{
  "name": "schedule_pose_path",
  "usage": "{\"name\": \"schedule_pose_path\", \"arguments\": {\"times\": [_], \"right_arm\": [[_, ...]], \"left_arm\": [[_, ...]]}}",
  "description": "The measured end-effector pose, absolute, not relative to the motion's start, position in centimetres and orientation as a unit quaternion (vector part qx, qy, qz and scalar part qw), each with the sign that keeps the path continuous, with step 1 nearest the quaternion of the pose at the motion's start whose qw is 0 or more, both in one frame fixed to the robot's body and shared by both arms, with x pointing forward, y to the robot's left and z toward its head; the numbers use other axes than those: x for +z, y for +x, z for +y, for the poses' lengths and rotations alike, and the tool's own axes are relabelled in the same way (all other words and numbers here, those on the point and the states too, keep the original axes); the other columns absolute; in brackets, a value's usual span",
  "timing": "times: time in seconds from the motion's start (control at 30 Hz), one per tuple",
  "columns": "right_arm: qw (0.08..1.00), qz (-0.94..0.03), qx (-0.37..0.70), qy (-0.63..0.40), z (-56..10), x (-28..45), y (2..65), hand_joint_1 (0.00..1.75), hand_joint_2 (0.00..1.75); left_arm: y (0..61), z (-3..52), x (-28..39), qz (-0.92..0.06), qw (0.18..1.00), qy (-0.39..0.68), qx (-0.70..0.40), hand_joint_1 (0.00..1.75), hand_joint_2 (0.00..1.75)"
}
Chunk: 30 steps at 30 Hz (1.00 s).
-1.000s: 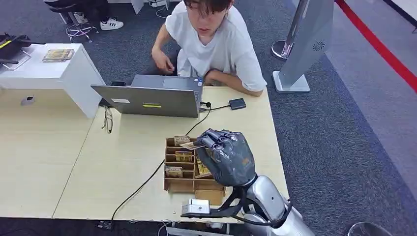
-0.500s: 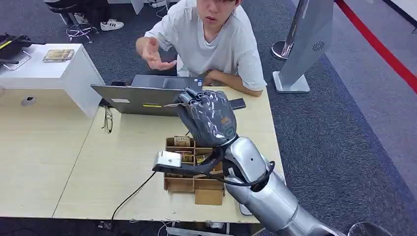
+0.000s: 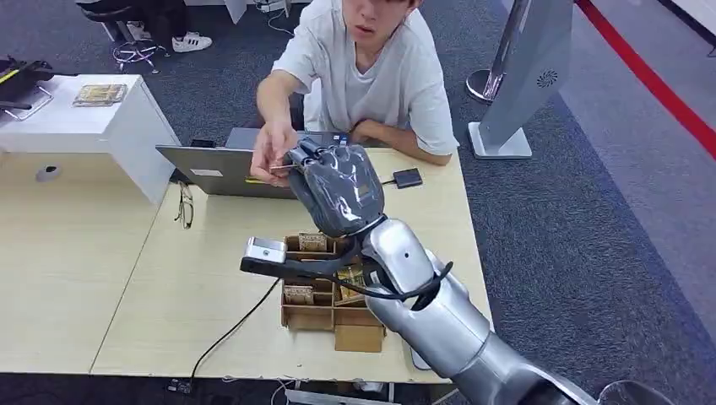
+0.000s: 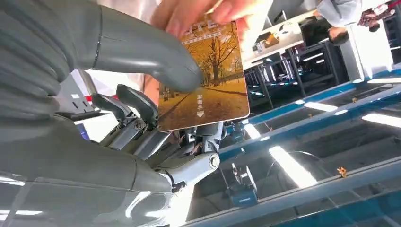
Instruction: Pass the card to the sensor for recognition and then transmit it.
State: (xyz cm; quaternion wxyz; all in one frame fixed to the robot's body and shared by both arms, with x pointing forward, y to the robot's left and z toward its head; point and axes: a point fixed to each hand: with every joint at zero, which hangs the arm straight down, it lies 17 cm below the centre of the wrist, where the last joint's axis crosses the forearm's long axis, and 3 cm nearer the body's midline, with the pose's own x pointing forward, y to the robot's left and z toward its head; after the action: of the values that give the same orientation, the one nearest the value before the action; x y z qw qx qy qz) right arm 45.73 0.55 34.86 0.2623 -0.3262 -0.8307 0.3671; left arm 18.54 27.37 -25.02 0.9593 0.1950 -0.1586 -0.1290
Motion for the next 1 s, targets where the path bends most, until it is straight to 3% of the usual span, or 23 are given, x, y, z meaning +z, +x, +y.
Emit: {"name": "schedule_pose_path", "arguments": {"times": [0.23,0.27,0.33,0.37,0.4,0.43,0.57,0.6,1.0], "right_arm": [[0.262,-0.827,0.375,-0.328,1.1,34.8,45.7,1.75,1.75],[0.261,-0.827,0.376,-0.327,1.3,34.8,45.7,1.54,1.75],[0.260,-0.828,0.376,-0.325,1.5,34.8,45.5,1.50,1.75],[0.260,-0.828,0.376,-0.324,1.6,34.8,45.5,1.31,1.75],[0.259,-0.828,0.377,-0.323,1.7,34.8,45.4,0.73,1.75],[0.258,-0.828,0.378,-0.323,1.8,34.8,45.3,0.00,1.75],[0.263,-0.824,0.386,-0.321,2.1,34.4,45.4,0.00,1.75],[0.264,-0.823,0.387,-0.321,2.1,34.3,45.4,0.00,0.00],[0.286,-0.874,0.344,-0.190,2.7,34.9,42.3,0.00,0.00]], "left_arm": [[18.5,27.3,-25.0,-0.156,0.959,0.195,-0.135,0.00,0.00],[18.5,27.4,-25.0,-0.156,0.959,0.195,-0.136,0.00,0.00],[18.5,27.3,-25.0,-0.157,0.958,0.195,-0.138,0.00,0.00],[18.5,27.3,-25.0,-0.157,0.958,0.195,-0.138,0.00,0.00],[18.5,27.3,-25.0,-0.157,0.958,0.195,-0.139,0.00,0.00],[18.5,27.3,-25.0,-0.157,0.958,0.195,-0.139,0.00,0.00],[18.5,27.3,-25.0,-0.156,0.958,0.196,-0.138,0.00,0.00],[18.5,27.3,-25.0,-0.156,0.958,0.196,-0.138,0.00,0.00],[18.5,27.8,-24.9,-0.166,0.958,0.203,-0.116,0.00,0.00]]}}
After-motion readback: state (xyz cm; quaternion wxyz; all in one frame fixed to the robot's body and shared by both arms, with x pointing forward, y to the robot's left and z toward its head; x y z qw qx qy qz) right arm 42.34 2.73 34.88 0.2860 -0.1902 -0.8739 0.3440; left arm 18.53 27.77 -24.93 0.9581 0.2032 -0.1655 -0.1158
